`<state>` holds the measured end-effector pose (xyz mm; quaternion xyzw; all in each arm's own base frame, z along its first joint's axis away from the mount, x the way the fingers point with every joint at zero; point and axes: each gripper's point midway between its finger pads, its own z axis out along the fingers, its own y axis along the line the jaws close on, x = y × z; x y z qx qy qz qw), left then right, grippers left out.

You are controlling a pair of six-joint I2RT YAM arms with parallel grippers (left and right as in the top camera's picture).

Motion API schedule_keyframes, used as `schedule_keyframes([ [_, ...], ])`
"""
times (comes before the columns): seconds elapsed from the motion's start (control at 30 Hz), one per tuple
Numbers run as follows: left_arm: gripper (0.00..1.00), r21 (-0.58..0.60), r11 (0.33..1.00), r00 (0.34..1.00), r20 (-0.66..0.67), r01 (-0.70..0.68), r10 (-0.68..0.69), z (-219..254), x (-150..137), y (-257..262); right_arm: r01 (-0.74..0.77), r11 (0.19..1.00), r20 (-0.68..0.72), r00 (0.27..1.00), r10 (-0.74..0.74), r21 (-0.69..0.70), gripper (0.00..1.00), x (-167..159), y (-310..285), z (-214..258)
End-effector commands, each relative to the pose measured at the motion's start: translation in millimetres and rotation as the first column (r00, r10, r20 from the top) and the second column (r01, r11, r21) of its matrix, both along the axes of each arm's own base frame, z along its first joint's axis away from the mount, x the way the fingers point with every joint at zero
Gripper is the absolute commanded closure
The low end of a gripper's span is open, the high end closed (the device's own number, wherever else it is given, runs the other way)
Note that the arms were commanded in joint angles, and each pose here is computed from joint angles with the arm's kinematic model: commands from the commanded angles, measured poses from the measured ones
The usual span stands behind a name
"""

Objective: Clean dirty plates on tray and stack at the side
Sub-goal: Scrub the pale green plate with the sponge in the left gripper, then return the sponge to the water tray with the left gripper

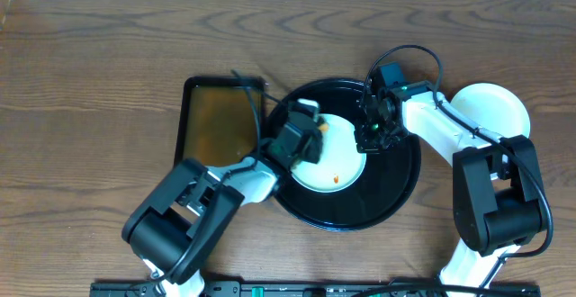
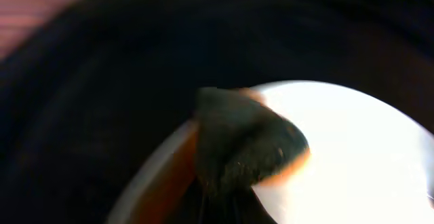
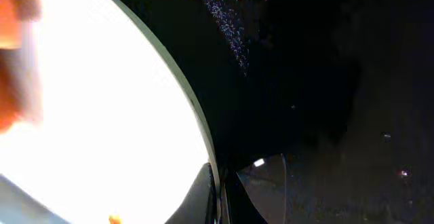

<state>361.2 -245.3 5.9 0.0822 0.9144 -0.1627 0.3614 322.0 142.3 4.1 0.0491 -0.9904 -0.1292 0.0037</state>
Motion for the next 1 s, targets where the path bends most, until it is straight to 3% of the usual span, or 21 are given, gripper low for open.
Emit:
schedule_keyframes([
  [0.0,0.93,0.133,0.984,0.992,-0.041,-0.117,0.123,-27.9,-2.1,42.7,-0.013,1.0,-0.027,1.0,0.013,-0.022,0.99,-10.6,3.0,-7.4],
  [0.17,0.93,0.068,0.997,0.991,-0.13,-0.019,0.028,-27.9,-25.6,18.1,-0.013,1.0,-0.027,1.0,0.013,-0.022,0.99,-10.5,3.0,-7.5],
  [0.4,0.92,0.04,0.999,0.998,-0.058,0.0,0.002,20.5,-25.7,14.1,-0.012,0.999,-0.016,1.0,0.011,-0.046,0.99,-8.4,-0.9,-8.4],
  [0.53,0.93,0.028,0.999,0.998,-0.04,-0.037,0.038,47.7,-23.4,30.9,-0.011,0.999,-0.003,1.0,0.011,-0.042,0.99,-5.2,0.2,-8.3],
  [0.7,0.93,0.016,0.992,0.992,-0.022,-0.123,0.124,71.9,-13.5,65.9,-0.011,0.999,0.017,1.0,0.011,-0.035,0.91,-0.3,1.9,-8.1],
  [0.97,0.92,0.063,0.961,0.962,-0.041,-0.269,0.271,65.1,6.0,132.8,-0.01,1.0,0.039,0.999,0.011,-0.027,0.93,5.1,3.8,-8.0],
])
